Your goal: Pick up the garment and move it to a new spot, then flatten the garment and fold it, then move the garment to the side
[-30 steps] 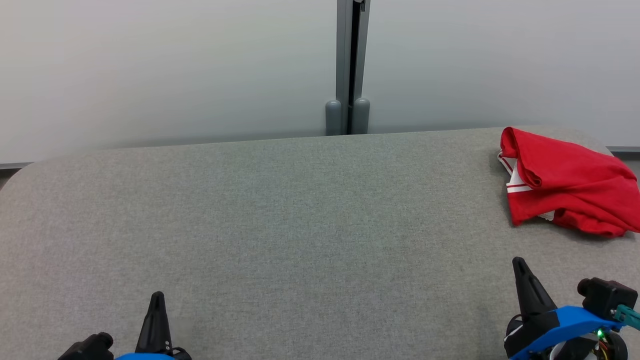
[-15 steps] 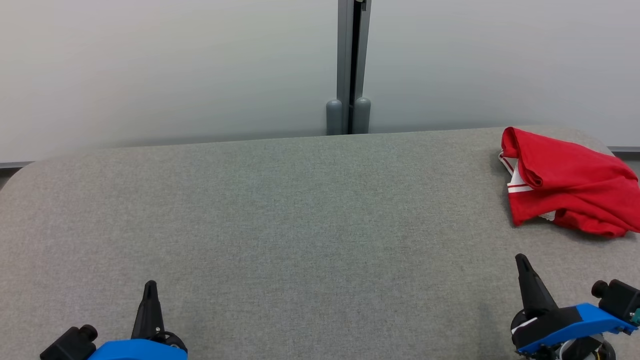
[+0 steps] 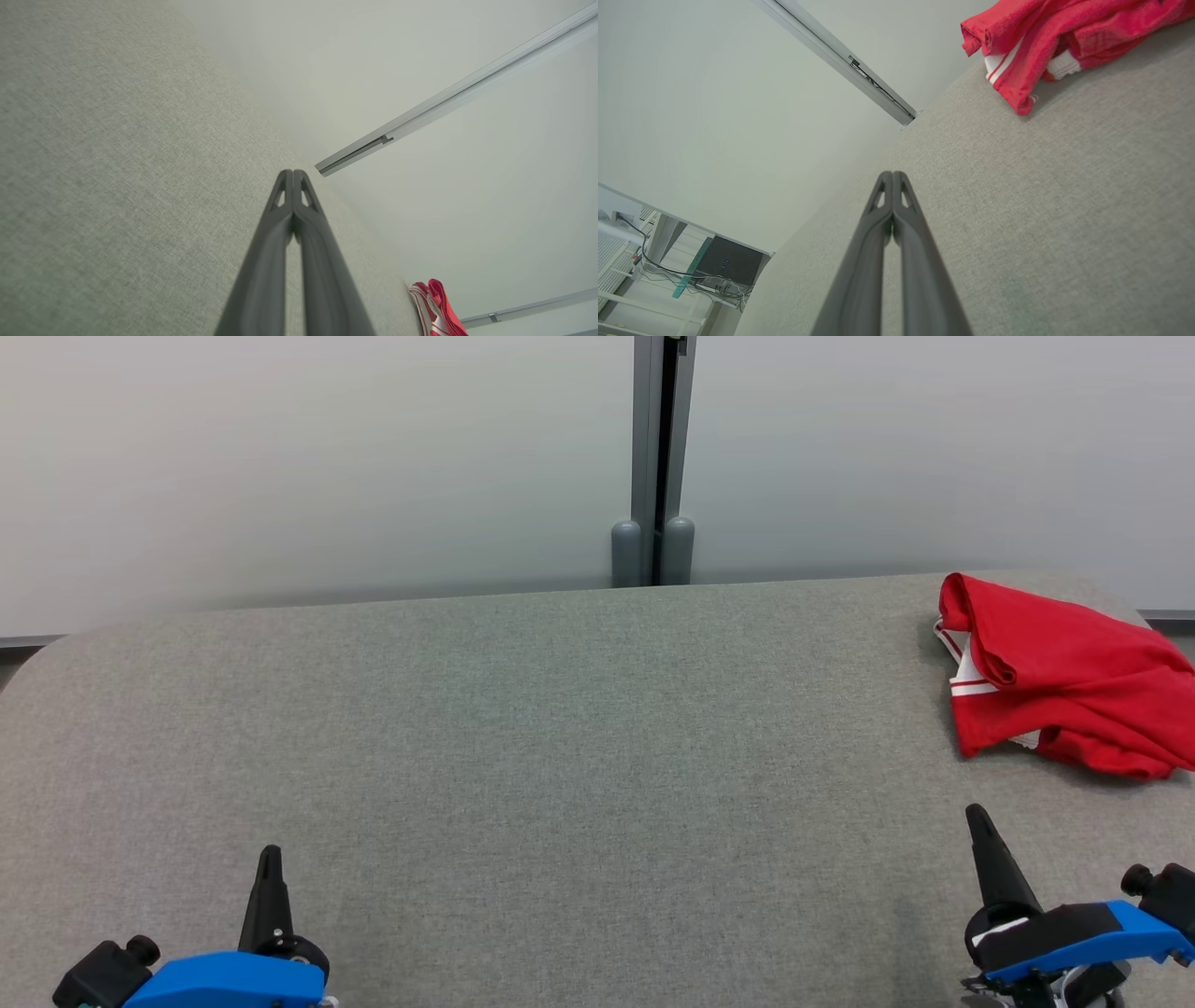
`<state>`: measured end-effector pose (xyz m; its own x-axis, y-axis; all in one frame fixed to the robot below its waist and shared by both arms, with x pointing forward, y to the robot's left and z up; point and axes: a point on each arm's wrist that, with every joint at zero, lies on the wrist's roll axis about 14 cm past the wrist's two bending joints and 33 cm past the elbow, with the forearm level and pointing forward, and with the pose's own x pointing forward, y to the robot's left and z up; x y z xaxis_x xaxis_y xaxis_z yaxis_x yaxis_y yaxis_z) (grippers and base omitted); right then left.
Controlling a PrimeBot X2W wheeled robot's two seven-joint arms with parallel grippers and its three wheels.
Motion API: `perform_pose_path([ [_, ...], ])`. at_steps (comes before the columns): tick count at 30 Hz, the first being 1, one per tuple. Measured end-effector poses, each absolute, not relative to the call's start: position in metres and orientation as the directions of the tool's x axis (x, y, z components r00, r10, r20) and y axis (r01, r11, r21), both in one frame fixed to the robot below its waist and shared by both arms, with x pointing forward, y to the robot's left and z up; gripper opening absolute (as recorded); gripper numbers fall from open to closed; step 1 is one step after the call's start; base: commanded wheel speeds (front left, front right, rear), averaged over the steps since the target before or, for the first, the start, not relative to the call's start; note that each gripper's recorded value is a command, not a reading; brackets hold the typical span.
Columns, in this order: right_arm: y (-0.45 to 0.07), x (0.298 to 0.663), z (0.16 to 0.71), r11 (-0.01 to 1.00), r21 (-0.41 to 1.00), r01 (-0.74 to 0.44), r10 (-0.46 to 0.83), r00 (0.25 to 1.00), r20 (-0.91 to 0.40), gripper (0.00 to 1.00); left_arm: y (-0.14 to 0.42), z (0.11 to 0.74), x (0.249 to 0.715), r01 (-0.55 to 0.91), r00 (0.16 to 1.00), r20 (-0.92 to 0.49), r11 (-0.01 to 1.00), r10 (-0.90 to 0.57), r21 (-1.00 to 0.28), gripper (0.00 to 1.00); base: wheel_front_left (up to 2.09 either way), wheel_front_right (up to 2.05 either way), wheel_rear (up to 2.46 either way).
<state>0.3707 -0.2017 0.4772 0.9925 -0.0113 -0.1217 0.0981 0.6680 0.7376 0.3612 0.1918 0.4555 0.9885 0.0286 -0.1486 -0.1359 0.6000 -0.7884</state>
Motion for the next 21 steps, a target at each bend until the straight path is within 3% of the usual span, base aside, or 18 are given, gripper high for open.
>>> perform_pose_path([
  [21,-0.200,0.377,0.486,0.470,0.879,0.081,-0.006,0.996,-0.089,0.00,0.193,0.470,0.372,-0.116,0.993,-0.118,0.418,0.020,-0.901,0.00,0.00,0.00,0.00],
])
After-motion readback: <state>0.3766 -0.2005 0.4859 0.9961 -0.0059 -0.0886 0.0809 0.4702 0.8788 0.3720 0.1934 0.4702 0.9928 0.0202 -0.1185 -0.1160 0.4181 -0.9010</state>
